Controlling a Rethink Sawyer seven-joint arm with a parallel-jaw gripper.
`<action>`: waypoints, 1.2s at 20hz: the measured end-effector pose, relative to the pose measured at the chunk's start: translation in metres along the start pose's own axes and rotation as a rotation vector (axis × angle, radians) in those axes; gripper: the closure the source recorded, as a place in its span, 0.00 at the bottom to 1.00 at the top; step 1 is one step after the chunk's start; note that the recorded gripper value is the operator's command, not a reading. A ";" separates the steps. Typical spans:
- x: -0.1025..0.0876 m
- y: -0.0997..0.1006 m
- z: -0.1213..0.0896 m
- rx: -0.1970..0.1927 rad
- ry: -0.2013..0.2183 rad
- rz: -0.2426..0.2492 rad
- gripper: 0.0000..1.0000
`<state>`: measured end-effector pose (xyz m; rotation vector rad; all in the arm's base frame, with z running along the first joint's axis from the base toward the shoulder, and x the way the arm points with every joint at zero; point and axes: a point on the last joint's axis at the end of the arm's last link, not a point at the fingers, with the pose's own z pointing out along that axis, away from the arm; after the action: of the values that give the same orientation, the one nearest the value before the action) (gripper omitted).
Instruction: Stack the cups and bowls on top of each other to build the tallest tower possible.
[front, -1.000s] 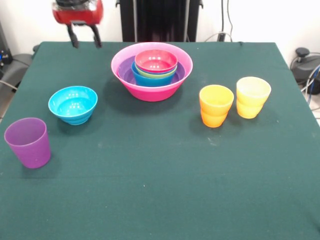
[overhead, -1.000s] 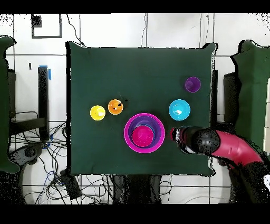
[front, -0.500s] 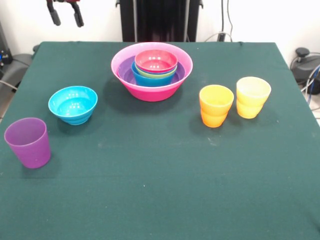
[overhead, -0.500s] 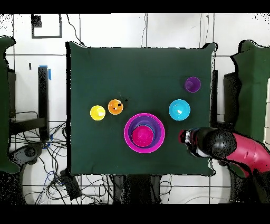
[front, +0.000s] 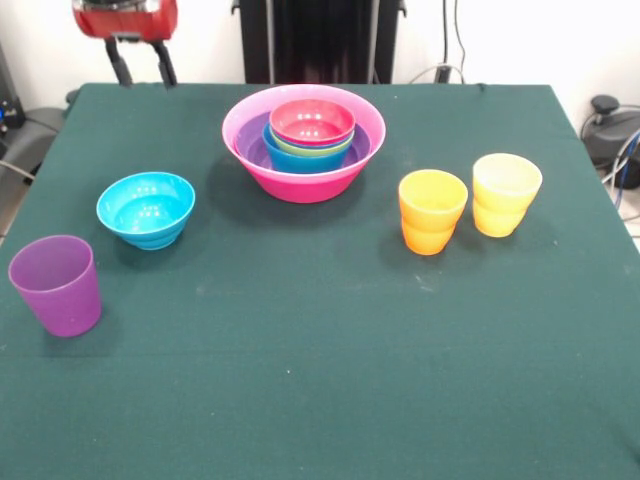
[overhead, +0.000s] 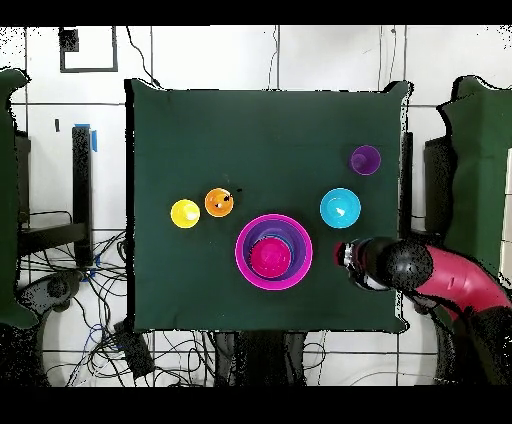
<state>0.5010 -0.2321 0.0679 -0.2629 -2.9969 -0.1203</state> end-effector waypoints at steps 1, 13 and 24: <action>-0.001 0.000 0.004 0.000 -0.005 -0.006 0.00; -0.019 0.026 0.061 -0.015 -0.021 -0.080 0.00; -0.023 0.036 0.055 -0.005 -0.001 -0.097 0.00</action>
<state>0.5232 -0.1954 0.0134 -0.1188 -3.0110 -0.1376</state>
